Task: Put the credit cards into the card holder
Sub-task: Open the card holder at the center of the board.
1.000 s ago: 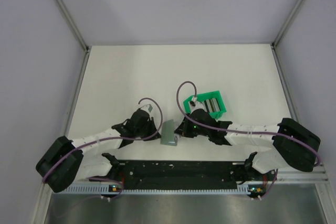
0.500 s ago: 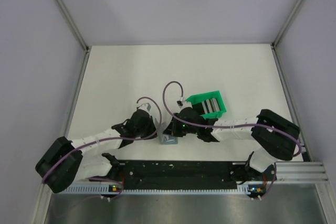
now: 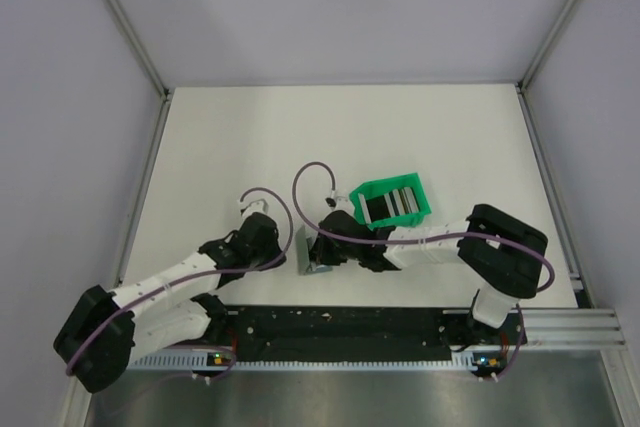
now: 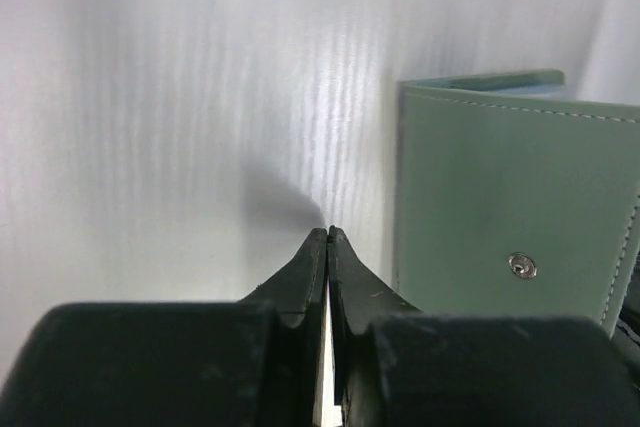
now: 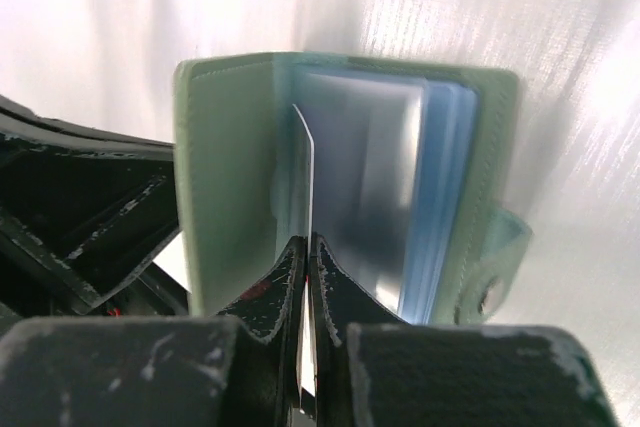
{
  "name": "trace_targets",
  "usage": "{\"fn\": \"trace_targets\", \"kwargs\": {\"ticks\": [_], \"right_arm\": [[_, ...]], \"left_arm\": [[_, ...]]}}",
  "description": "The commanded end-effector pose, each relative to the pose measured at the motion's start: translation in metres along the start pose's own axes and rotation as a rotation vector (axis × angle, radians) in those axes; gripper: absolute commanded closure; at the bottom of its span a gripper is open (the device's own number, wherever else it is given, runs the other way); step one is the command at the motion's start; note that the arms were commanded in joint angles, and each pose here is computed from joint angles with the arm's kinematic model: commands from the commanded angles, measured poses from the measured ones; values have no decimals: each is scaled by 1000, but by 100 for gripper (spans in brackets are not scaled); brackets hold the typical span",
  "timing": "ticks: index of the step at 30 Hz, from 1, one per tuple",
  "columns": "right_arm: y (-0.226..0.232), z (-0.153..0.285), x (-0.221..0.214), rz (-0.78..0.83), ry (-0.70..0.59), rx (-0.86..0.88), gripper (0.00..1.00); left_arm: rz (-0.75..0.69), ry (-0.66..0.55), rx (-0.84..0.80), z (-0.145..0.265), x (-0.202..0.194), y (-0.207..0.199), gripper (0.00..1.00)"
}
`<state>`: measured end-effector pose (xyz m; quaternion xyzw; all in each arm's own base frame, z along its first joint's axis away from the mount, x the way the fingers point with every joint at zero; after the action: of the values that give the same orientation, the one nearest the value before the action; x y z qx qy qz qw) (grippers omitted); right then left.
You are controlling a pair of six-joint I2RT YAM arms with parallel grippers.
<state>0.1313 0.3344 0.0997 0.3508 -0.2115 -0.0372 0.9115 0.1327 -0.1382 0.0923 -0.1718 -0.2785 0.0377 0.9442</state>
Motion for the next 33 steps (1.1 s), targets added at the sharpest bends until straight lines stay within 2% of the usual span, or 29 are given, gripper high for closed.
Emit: {"fn": "trace_targets", "kwargs": {"ticks": [1, 3, 8, 9, 15, 20, 24, 30, 33], "right_arm": [[-3, -8, -1, 28, -19, -65, 100], [-2, -9, -1, 30, -19, -60, 100], [0, -9, 0, 37, -20, -44, 100], [0, -9, -1, 41, -19, -43, 100], [2, -10, 0, 44, -18, -28, 100], [3, -10, 1, 42, -21, -23, 100], [4, -9, 1, 41, -24, -16, 100], [5, -9, 1, 43, -25, -10, 100], [5, -9, 1, 43, -23, -10, 100]], "left_arm": [[31, -39, 78, 17, 10, 5, 91], [36, -75, 51, 24, 15, 3, 84], [59, -181, -97, 46, 31, -12, 36], [66, -195, -117, 49, 34, -15, 30], [64, -228, -195, 56, 50, -33, 18], [23, -218, -242, 56, 55, -42, 16], [6, -171, -209, 48, 53, -41, 17], [-22, -93, -166, 37, 47, -40, 30], [-22, -93, -150, 36, 45, -36, 41]]}}
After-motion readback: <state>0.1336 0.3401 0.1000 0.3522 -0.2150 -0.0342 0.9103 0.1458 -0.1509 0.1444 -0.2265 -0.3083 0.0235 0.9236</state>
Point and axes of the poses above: each gripper's point midway between its finger pads, its own z axis back along the fingers, its own y axis along the line the jaws close on, x = y × z, the point moved 9 cm from there along z, back along the fingers, and after that the axes turned 7 degrees about -z, right-handed, at the moved point
